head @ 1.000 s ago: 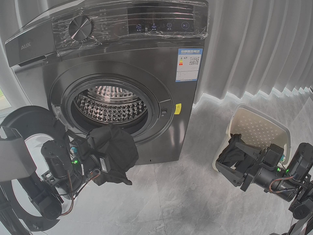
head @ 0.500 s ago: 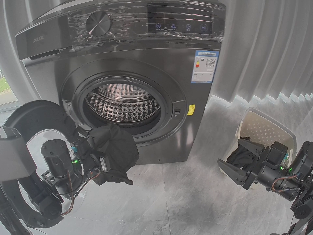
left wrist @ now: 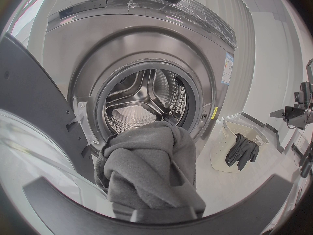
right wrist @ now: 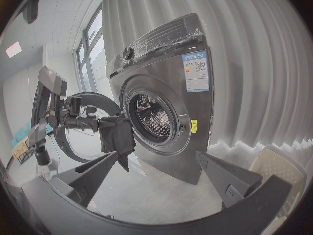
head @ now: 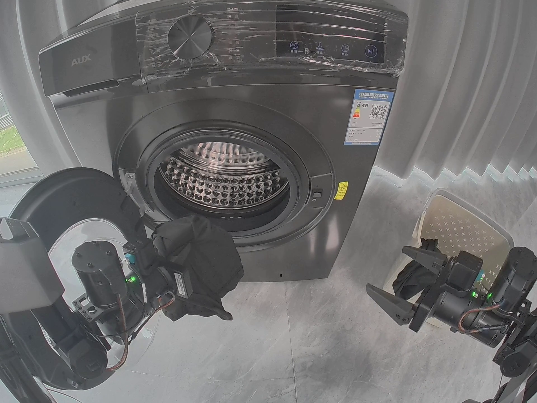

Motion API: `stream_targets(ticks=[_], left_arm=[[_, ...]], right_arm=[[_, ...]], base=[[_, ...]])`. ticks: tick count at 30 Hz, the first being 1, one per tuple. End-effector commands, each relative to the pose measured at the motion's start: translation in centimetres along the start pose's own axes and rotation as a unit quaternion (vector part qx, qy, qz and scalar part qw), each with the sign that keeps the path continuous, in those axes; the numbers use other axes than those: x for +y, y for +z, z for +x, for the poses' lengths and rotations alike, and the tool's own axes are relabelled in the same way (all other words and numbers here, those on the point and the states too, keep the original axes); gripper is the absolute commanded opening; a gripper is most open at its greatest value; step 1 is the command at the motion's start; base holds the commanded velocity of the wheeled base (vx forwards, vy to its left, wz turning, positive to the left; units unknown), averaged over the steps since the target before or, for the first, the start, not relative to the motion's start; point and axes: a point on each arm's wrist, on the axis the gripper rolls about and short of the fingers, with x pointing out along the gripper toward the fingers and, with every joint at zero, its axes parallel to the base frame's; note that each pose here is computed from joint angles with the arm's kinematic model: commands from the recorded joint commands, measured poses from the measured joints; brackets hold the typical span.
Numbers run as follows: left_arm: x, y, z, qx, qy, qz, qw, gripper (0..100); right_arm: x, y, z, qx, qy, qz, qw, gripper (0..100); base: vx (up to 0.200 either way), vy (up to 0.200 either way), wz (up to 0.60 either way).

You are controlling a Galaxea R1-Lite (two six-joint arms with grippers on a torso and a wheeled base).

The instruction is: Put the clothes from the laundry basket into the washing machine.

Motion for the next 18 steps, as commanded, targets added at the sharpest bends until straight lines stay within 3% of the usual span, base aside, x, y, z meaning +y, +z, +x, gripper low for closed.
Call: stream_targets(ticks=[1,7,18], left_arm=[[-0.14,0.01,0.12,-0.001,-0.002,0.001,1.0000,0],[-0.40,-0.12,0.52,-0.001,-0.002,0.001,1.0000,0],[-1.08,-0.45,0.54,0.005,-0.005,0.004,1.0000,0]], right_arm=[[0.29,-0.99,-0.06,0.026,0.007,-0.012,0.9996,100],[0.36,-1.33,-0.42,0.036,0.009,-0.015,0.9992,100],[0.41,-1.51,-0.57,0.042,0.010,-0.016,0.9990,100]], base=[[0.200,0.000,0.00],[0.200,0.000,0.00],[0.000,0.000,0.00]])
